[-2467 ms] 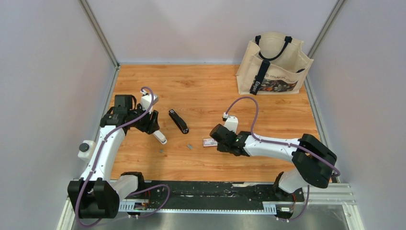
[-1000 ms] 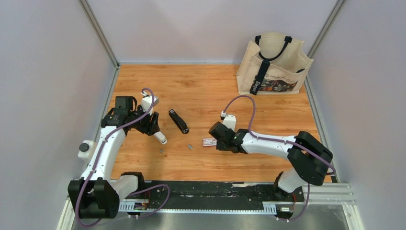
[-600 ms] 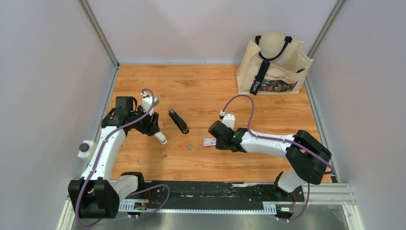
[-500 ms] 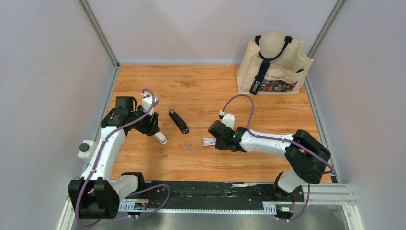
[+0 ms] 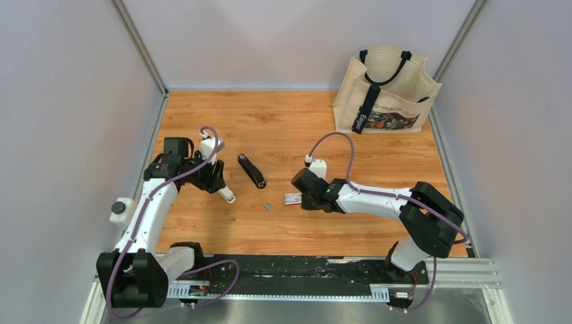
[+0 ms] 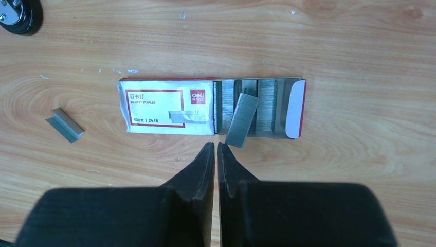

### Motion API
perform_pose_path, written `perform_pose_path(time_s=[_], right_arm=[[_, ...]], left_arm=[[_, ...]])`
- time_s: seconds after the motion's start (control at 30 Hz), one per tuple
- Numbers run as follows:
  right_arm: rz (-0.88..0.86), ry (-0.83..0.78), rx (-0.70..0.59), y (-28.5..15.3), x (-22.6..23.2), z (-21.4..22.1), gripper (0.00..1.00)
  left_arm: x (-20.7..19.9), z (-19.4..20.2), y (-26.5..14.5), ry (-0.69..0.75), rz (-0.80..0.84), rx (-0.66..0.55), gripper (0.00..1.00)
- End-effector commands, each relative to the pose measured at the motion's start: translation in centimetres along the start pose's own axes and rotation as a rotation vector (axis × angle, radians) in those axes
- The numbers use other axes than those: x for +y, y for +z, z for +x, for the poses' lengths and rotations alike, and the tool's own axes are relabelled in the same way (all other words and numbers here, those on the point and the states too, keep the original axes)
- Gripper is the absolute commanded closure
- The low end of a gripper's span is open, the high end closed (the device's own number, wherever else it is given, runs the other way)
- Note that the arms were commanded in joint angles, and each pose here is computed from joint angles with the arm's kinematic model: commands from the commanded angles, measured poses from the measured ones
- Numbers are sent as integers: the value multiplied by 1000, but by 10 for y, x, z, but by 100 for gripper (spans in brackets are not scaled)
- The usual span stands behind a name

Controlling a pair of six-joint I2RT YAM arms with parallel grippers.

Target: Unload the staples from the stapler

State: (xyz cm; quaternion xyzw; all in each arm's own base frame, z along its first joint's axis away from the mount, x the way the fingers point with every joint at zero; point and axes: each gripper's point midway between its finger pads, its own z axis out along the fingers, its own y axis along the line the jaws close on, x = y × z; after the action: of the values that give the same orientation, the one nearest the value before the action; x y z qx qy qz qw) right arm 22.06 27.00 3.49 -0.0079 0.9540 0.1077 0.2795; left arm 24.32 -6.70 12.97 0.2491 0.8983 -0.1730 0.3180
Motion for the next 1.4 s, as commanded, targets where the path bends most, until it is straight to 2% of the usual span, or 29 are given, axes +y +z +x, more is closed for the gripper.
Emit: perform_pose_path(time_s=[0.0, 0.3, 0.43, 0.63, 1.37], right_arm=[[-85, 5, -50, -11, 18, -18, 89], [-98, 9, -131, -39, 9, -36, 64], [-51, -2, -134, -32, 0, -39, 64], [52, -26, -69, -11, -9, -31, 63], [103, -56, -46, 4, -4, -33, 68]], left_arm=[[-1, -9, -2, 41, 7, -33, 41], [-2, -8, -2, 42, 14, -30, 41], [-2, -9, -3, 44, 12, -31, 41], [-2, -10, -4, 46, 10, -32, 41], [-1, -8, -2, 53, 8, -30, 41]])
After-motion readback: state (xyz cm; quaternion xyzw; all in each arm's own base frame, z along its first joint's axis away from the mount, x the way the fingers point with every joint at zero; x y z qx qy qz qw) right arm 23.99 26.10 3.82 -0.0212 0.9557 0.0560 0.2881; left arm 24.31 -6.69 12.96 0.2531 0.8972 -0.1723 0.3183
